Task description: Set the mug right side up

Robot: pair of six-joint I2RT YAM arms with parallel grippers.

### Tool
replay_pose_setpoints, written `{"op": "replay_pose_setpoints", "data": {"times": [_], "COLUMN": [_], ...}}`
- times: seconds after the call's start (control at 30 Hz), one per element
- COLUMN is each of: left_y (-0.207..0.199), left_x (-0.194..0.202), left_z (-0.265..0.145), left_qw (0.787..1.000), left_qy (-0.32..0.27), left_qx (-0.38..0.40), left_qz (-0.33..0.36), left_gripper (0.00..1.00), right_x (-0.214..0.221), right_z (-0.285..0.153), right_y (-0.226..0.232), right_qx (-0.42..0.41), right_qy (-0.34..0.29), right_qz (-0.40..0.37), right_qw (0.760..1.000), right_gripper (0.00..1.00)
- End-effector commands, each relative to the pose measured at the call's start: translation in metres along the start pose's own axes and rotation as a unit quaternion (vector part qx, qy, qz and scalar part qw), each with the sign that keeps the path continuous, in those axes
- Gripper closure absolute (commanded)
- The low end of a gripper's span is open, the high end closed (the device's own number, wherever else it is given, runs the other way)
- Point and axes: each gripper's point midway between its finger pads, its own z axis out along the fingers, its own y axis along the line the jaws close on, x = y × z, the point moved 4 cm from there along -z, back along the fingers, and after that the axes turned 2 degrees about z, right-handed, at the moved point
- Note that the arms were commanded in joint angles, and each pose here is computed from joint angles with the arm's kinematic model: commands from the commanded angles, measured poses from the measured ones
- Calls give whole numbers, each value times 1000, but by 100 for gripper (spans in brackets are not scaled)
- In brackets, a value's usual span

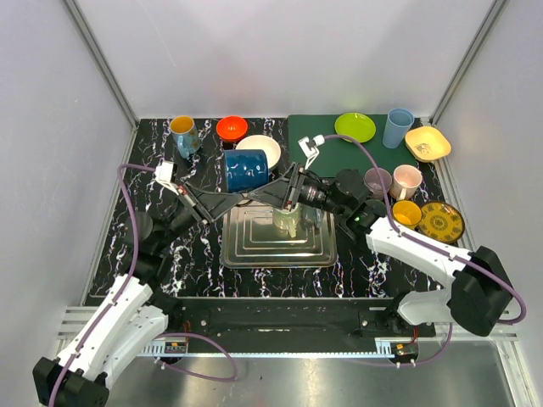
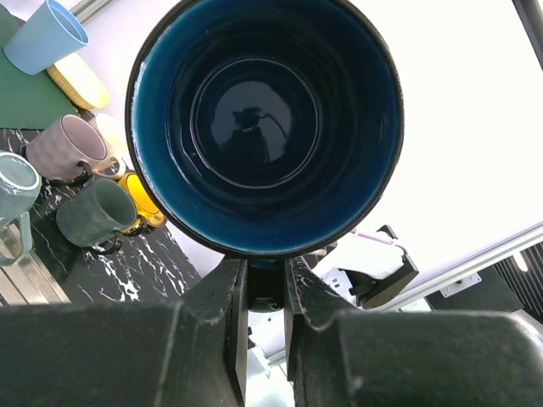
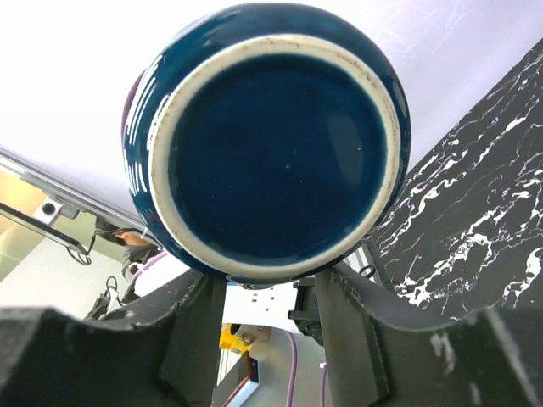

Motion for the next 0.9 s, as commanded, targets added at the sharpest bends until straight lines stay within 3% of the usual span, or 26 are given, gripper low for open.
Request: {"op": "replay_pose_setpoints", "data": {"times": [0.0, 0.17, 0.47, 0.67, 0.77, 0.83, 0.87], "left_y": [-42, -37, -35, -32, -28, -23, -21], "left_x": [-5, 3, 15, 20, 20, 18, 17], "left_z": [2, 6, 6, 5, 4, 2, 1], "left_qw": [996, 995, 994, 993, 994, 995, 996], "left_qy": [2, 33, 58, 70, 67, 57, 51], "left_qx": [72, 70, 70, 65, 51, 30, 19], "left_qz": [56, 57, 60, 62, 64, 71, 76], "left_gripper": [100, 100, 100, 100, 100, 89, 82], "right_x": [-26, -27, -34, -30, -28, -33, -31], "right_z": [3, 6, 11, 18, 16, 11, 9], "right_y": [28, 29, 23, 18, 13, 18, 6], "right_qx": [-65, -79, -113, -126, -95, -74, -23], "right_qy": [-27, -15, -10, 19, 21, 5, 11], "right_qz": [-23, -15, 20, 38, 25, -21, -16], "right_qw": [997, 997, 993, 991, 995, 997, 1000], "right_gripper": [51, 60, 62, 100, 100, 100, 100]}}
